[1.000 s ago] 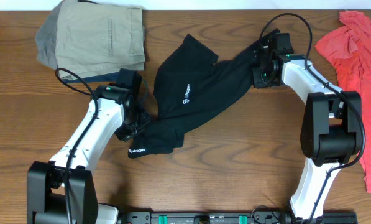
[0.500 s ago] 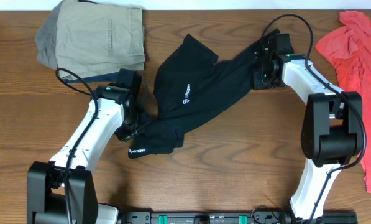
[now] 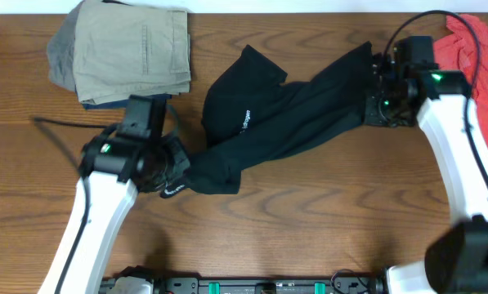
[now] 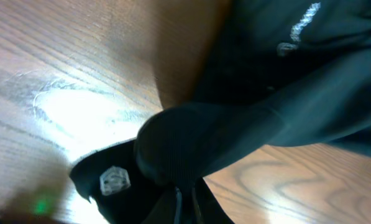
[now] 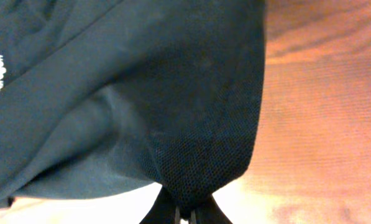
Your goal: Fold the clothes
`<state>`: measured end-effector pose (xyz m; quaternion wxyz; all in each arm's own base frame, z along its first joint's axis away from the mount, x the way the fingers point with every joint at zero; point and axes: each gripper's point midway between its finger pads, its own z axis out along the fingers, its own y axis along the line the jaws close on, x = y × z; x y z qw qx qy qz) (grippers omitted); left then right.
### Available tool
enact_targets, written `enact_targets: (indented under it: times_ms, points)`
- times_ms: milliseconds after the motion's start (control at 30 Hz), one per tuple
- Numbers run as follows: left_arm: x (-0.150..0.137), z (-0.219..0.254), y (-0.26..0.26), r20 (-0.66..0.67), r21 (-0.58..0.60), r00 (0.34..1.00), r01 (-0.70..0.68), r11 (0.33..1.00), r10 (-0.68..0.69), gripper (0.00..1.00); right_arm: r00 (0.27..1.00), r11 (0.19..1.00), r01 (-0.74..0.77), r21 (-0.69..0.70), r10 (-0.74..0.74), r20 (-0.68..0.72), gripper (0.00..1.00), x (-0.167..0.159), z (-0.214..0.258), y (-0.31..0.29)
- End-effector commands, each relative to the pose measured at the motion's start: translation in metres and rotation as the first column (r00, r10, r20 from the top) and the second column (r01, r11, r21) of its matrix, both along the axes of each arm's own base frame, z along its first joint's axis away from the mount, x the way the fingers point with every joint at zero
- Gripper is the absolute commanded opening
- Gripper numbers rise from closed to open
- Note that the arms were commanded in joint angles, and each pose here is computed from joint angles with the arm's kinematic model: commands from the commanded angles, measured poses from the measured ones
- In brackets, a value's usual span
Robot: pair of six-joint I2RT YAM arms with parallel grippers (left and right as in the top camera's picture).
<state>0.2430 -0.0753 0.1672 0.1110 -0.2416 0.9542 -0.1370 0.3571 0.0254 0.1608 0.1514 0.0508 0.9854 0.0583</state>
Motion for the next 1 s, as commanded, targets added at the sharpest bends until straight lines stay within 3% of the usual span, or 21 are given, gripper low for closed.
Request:
enact_targets:
  times_ms: [0,467,600,800,967]
  points:
    - [-0.007,0.032,0.002,0.098,-0.009,0.995,0.015,1.000,-0.014,0.06,0.998,0.999,0.046,0.020,-0.047,0.039,0.01,-0.012,0.024,-0.002]
    - [-0.038,0.182,0.009,0.408,-0.027,0.911,0.070,0.997,-0.053,0.06,0.956,0.993,0.108,0.046,-0.117,0.268,0.01,-0.076,0.146,-0.022]
    - [-0.051,0.236,0.011,0.541,-0.026,0.838,0.092,0.995,-0.063,0.06,0.928,0.991,0.129,0.034,-0.133,0.348,0.01,-0.089,0.192,-0.032]
    - [-0.078,0.315,0.029,0.725,-0.001,0.688,0.046,0.999,-0.030,0.06,0.819,0.989,0.142,0.038,-0.139,0.557,0.01,-0.114,0.279,-0.035]
    - [-0.068,0.339,0.030,0.769,-0.005,0.639,0.032,0.999,-0.016,0.06,0.769,0.989,0.143,0.038,-0.135,0.625,0.01,-0.122,0.306,-0.035]
